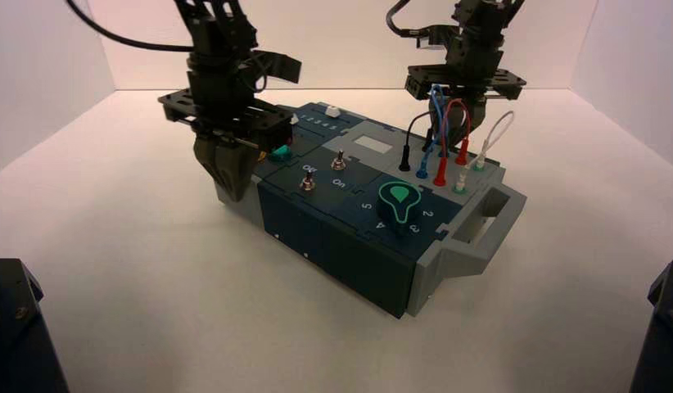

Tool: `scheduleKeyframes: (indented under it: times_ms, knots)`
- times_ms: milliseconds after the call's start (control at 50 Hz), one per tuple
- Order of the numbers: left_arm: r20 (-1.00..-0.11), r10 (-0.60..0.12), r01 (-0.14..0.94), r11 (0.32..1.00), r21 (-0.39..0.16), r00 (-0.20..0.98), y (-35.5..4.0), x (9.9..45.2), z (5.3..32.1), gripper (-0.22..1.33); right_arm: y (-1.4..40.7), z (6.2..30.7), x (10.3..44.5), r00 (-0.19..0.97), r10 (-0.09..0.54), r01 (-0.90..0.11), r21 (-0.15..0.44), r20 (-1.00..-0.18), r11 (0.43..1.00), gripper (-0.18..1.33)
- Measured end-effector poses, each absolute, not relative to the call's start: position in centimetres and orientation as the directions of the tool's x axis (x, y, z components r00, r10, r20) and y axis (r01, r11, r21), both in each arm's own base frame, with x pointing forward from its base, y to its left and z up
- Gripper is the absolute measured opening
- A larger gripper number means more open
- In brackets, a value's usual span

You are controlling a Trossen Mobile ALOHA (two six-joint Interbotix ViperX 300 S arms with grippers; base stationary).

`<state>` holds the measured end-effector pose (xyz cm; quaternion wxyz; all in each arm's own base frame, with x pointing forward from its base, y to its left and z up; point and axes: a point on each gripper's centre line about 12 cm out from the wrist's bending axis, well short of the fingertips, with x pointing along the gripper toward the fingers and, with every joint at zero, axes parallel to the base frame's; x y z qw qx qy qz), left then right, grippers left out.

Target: Rotate the box clockwise.

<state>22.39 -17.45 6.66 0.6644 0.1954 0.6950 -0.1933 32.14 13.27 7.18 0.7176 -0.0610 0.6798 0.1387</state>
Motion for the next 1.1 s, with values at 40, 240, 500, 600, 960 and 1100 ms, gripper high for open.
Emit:
scheduleKeyframes:
  times_ms: [40,240,500,600,960,1100]
  knots:
    - [-0.999,0.016,0.529,0.848,-0.008,-0.042,-17.4,22.8,6.5,-0.16,13.6,7.3,31.9,0.038,0.122,-0.284,0.107,-0.992,0.953,-0.15]
    - [-0.999,0.018,0.511,0.859,-0.007,-0.045,-16.5,26.0,5.6,-0.16,14.4,7.6,30.7,0.026,0.134,-0.296,0.120,-0.991,0.948,-0.16]
    - [-1.000,0.007,0.514,0.858,-0.005,-0.022,-16.3,28.4,4.4,-0.15,13.8,7.0,28.6,-0.019,0.134,-0.271,0.134,-0.991,0.953,-0.16]
    - [-1.000,-0.011,0.511,0.860,-0.005,0.008,-16.7,29.5,4.5,-0.16,13.6,6.1,27.3,-0.067,0.122,-0.266,0.136,-0.990,0.954,-0.16]
    - [-0.996,-0.044,0.505,0.863,-0.001,0.072,-17.5,32.0,5.5,-0.16,14.8,5.6,25.3,-0.124,0.129,-0.256,0.157,-0.984,0.954,-0.16]
    - [-0.996,-0.043,0.512,0.859,0.006,0.083,-17.4,32.3,5.7,-0.15,14.8,5.5,25.3,-0.113,0.132,-0.254,0.157,-0.985,0.954,-0.16]
